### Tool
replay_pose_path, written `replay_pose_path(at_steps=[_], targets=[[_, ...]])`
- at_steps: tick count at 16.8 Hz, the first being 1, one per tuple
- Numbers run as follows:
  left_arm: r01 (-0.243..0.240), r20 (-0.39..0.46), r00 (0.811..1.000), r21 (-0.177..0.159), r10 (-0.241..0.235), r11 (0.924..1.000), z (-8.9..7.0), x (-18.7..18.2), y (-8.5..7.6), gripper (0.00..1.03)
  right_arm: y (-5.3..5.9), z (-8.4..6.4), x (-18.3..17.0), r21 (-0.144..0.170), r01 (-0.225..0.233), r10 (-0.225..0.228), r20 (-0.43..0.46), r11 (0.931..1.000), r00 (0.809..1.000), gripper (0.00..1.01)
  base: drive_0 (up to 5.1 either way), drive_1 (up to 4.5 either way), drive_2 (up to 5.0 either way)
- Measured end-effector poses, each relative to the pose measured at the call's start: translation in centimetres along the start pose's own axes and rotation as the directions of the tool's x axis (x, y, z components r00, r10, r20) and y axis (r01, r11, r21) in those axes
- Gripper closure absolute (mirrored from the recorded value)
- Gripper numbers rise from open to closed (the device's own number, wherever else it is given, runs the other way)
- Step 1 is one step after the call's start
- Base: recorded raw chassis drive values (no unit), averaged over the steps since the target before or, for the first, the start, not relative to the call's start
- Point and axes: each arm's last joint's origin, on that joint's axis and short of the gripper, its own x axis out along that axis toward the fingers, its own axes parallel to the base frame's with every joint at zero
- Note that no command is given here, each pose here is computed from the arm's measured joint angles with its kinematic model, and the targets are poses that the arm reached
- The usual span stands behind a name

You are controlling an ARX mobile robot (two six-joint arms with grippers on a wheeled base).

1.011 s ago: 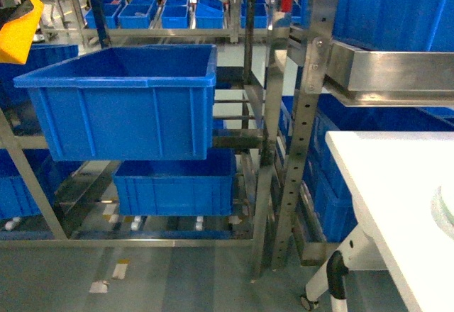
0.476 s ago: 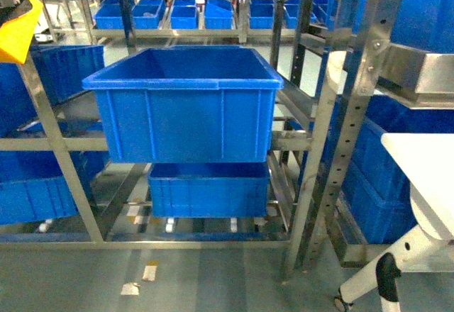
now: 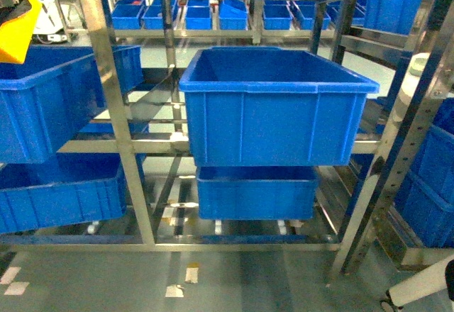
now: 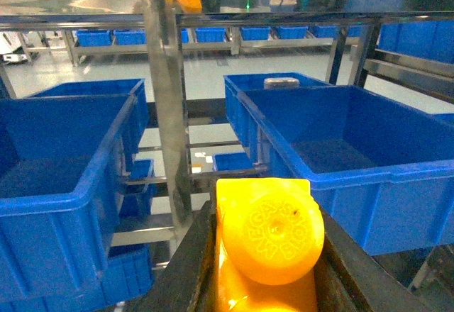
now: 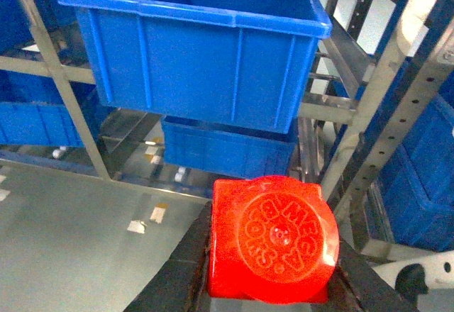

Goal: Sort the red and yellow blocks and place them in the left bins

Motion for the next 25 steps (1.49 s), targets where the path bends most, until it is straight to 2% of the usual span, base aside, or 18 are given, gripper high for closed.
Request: replay_pose_path(at_steps=[8, 12, 13, 16, 25], targets=[[-0.002, -0.001, 1.000, 0.000, 0.002, 1.0000, -0.01, 0.00, 0.00, 0.76, 0.01, 0.02, -0.01, 0.000, -0.001, 0.001, 0.001, 1.0000, 1.000, 0.73, -5.0, 2.63, 2.2], [-0.018, -0.010, 1.000, -0.001, 0.018, 0.9998, -0.19, 0.02, 0.29, 0.76, 0.04, 0.15, 0.03, -0.002, -0.010, 0.010, 0.009, 1.0000, 1.000, 0.73, 0.0, 0.00, 0.0], [-0.007, 0.002, 1.000, 0.000, 0.007, 1.0000, -0.02, 0.00, 0.10, 0.76, 0.00, 0.06, 0.02, -0.001, -0.003, 0.003, 0.001, 1.0000, 1.000, 0.73, 0.0, 0.00, 0.0], [0.005, 0.005, 1.000, 0.000, -0.005, 1.0000, 0.04, -0.05, -0.06, 0.76, 0.00, 0.09, 0.01, -0.001, -0.003, 0.003, 0.005, 1.0000, 1.000, 0.73, 0.0, 4.32, -4.3], [0.000, 0.005, 1.000, 0.000, 0.000, 1.0000, 0.02, -0.04, -0.01, 0.76, 0.00, 0.07, 0.01, -0.001, -0.003, 0.003, 0.004, 1.0000, 1.000, 0.73, -0.1, 4.26, -4.4]])
